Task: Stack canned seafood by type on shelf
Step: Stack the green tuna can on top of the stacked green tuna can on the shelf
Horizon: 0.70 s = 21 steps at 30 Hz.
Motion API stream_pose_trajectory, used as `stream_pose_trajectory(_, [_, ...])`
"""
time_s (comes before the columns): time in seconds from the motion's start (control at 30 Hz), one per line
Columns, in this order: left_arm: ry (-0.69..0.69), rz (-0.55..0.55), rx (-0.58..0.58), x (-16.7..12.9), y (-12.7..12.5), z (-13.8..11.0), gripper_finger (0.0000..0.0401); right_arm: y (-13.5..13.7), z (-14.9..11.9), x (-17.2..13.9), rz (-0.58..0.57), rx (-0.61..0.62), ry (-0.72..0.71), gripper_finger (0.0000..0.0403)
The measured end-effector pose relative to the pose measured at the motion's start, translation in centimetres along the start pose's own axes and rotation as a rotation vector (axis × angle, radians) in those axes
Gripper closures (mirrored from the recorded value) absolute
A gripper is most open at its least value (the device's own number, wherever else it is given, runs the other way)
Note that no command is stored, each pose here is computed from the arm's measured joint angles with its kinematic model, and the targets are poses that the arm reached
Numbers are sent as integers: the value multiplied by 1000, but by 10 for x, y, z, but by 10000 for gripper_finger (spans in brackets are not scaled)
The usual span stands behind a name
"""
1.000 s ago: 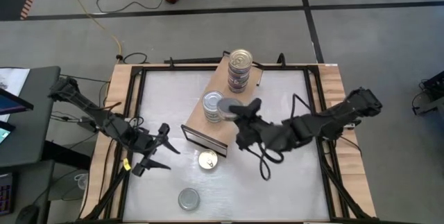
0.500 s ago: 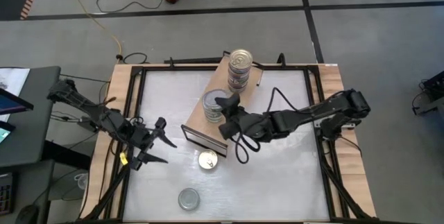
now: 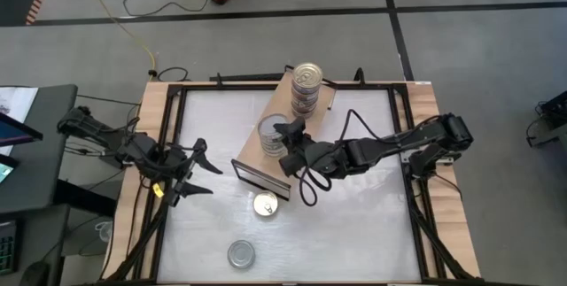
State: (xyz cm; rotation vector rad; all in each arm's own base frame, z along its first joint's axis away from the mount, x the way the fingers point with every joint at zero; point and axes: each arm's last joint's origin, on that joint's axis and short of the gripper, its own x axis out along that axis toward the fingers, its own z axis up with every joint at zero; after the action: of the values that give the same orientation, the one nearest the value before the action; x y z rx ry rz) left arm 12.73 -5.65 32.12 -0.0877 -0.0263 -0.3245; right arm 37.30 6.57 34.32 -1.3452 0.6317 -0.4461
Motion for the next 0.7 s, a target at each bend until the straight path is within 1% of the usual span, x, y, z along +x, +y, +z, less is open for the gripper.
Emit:
stream_pose_trajectory(0.07, [1, 16, -21, 0, 2, 0, 161, 0, 0, 1, 9, 8, -14, 183])
stream_pose_trajectory(0.13, [-4, 63, -52, 1, 5, 0, 163, -1, -2, 1, 27, 20, -10, 174])
stream_pose_trajectory(0.2, [-14, 112, -82, 1, 8, 1, 168, -7, -2, 0, 56, 61, -11, 166])
stream_pose_trajectory(0.3, [-22, 144, -110, 0, 12, 3, 174, -19, -4, -2, 115, 137, -25, 156])
stream_pose_trajectory(0.4, [-37, 154, -127, 0, 14, 7, 176, -24, -5, -5, 154, 183, -38, 149])
stream_pose_trajectory(0.63, [-47, 161, -126, 0, 15, 9, 177, -18, -7, 4, 199, 181, -50, 146])
stream_pose_trajectory(0.7, [-46, 159, -127, 0, 15, 9, 177, -19, -8, 7, 195, 193, -55, 146])
